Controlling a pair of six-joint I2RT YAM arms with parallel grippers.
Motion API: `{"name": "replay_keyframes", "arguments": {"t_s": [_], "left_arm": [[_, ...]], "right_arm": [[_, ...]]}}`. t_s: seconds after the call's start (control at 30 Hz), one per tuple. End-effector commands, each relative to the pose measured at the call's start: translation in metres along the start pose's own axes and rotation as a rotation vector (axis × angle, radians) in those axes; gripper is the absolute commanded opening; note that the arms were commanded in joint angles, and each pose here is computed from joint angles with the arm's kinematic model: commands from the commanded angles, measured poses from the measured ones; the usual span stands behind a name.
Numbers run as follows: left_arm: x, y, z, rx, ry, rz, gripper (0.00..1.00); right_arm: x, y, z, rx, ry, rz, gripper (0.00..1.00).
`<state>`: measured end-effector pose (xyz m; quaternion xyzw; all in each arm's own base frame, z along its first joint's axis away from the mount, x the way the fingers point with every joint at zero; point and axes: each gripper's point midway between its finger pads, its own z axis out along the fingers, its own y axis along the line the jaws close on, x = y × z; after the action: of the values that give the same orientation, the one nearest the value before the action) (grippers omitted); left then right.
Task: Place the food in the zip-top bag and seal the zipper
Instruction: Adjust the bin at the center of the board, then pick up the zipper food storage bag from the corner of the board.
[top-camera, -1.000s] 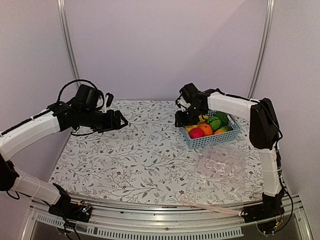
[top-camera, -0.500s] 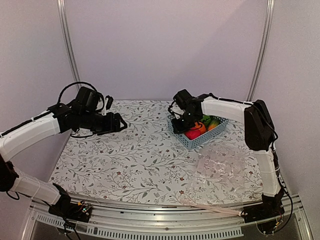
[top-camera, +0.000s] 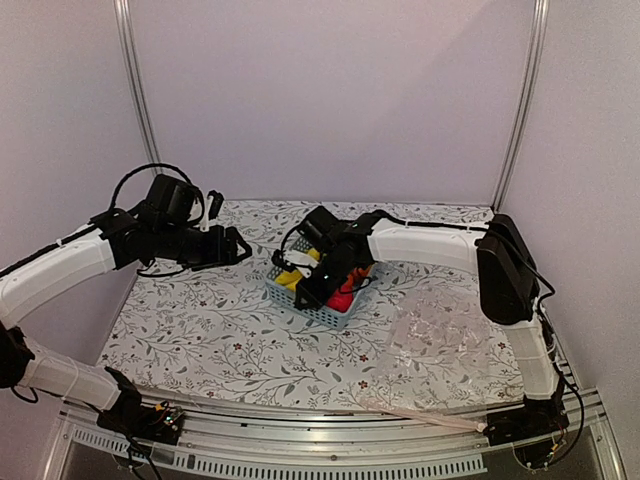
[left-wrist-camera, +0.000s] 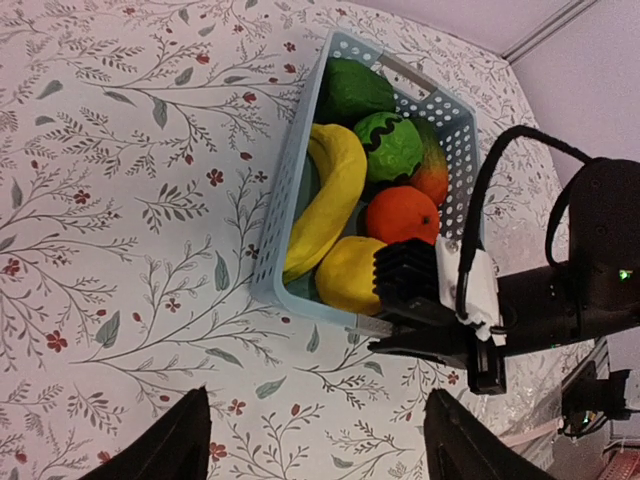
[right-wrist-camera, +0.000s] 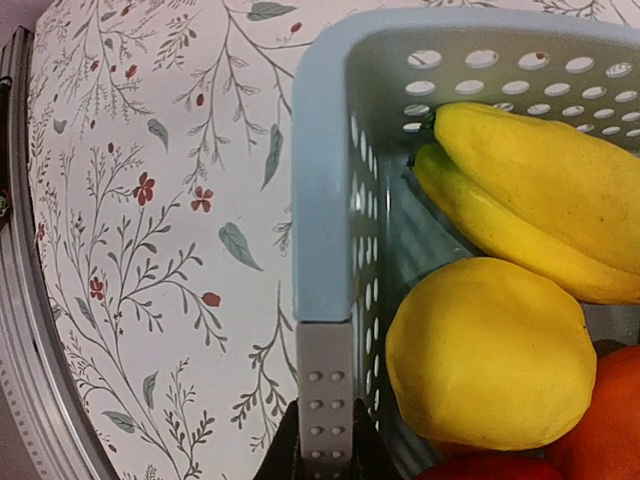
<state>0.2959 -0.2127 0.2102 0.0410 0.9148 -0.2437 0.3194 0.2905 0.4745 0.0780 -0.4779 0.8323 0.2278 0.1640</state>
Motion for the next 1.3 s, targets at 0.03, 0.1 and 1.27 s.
{"name": "replay_keyframes", "arguments": {"t_s": [0.03,0.1,1.27], "left_arm": [[0.004,-0.002,0.0,0.005,-0.001,0.019,0.73],[0.002,-0.003,0.003,0.008,-0.005,0.024,0.73],[-0.005,-0.043,0.031,0.153,-0.062,0.137,0.73]], "right_arm": [[0.014,0.056,0.012,-0.125,0.02,-0.159,0.01],[0.018,0.057,0.015,-0.095,0.038,-0.172,0.12],[0.315,0.118,-0.129,0.319,0.632,0.254,0.35]]}}
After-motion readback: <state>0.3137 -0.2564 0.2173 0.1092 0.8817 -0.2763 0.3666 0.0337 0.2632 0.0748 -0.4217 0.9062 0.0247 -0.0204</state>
